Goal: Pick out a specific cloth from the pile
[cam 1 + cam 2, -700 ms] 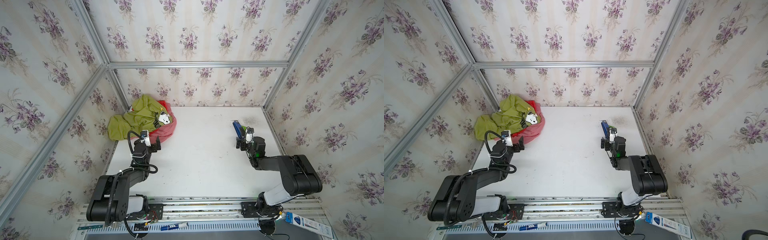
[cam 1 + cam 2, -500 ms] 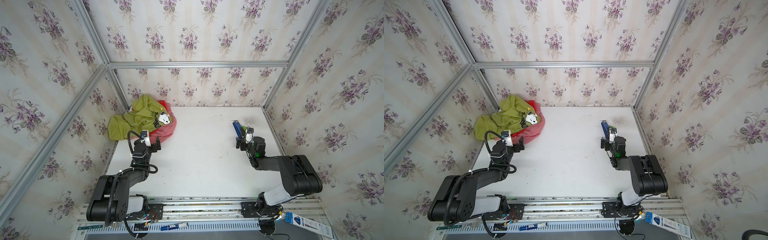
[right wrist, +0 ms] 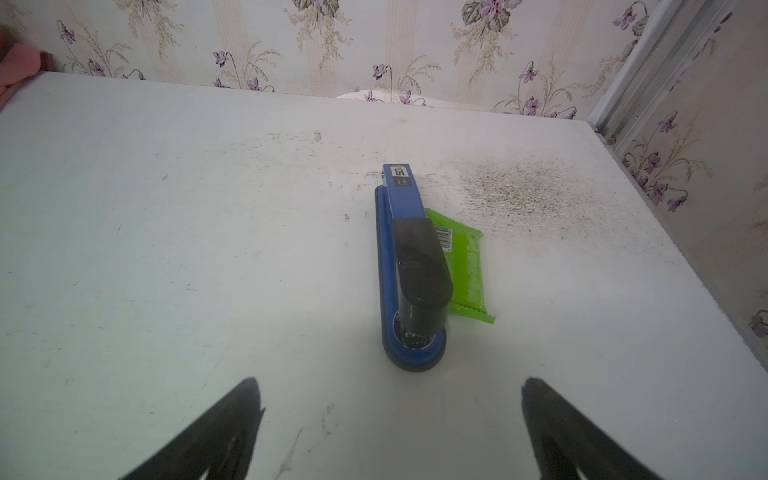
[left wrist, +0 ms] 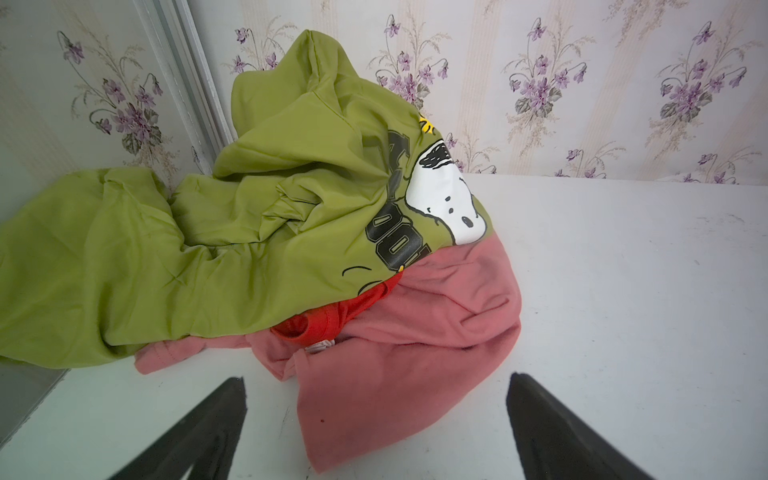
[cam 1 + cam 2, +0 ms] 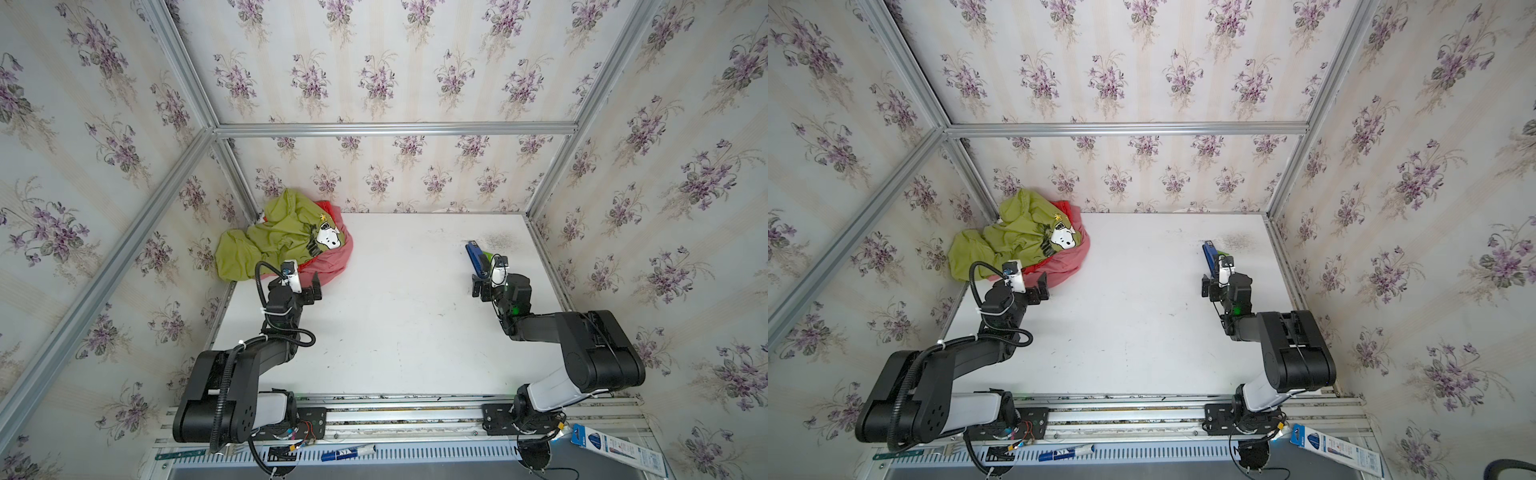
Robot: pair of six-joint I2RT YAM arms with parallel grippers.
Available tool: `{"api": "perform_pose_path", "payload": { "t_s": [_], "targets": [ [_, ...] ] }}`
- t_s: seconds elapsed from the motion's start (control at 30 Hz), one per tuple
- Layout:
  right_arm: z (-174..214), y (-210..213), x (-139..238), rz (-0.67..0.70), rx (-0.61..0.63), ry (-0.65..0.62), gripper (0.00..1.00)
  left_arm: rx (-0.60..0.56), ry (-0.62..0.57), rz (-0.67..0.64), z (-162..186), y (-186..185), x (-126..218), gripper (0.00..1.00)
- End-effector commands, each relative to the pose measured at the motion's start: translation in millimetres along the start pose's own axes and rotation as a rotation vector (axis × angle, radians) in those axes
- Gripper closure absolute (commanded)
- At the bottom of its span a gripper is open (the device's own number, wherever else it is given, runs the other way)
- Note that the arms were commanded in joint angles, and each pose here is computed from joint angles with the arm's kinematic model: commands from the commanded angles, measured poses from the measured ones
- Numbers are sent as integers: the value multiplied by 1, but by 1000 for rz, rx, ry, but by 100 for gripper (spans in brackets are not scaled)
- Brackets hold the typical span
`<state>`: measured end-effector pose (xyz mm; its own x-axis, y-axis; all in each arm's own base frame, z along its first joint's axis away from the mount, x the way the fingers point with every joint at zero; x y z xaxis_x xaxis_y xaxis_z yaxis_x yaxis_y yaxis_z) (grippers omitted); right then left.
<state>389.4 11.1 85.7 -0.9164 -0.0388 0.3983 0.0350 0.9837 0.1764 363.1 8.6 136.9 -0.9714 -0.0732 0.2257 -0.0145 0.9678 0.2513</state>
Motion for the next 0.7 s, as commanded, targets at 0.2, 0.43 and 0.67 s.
{"api": "perform_pose_path", "payload": {
  "t_s": [0.2, 0.43, 0.67],
  "targets": [
    [-8, 2, 2, -8, -4, -39, 0, -3, -21, -5, -6, 1, 0, 0],
    [-8, 2, 4, -9, -4, -46, 0, -8, -26, -9, -6, 1, 2, 0],
    [-8, 1, 4, -10, -4, -47, 0, -7, -30, -11, -6, 1, 2, 0]
  ]
}}
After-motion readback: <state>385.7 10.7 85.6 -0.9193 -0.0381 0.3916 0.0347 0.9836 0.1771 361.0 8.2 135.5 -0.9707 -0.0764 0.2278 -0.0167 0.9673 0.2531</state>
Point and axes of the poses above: each gripper's point midway between its finger pads, its own x axis back along the fingers, its own y axis along the line the jaws close on, z = x × y, the point moved 1 cm from there along x, back along the fingers, and after that the axes turned 14 degrees about -x, right-handed, at the moved point
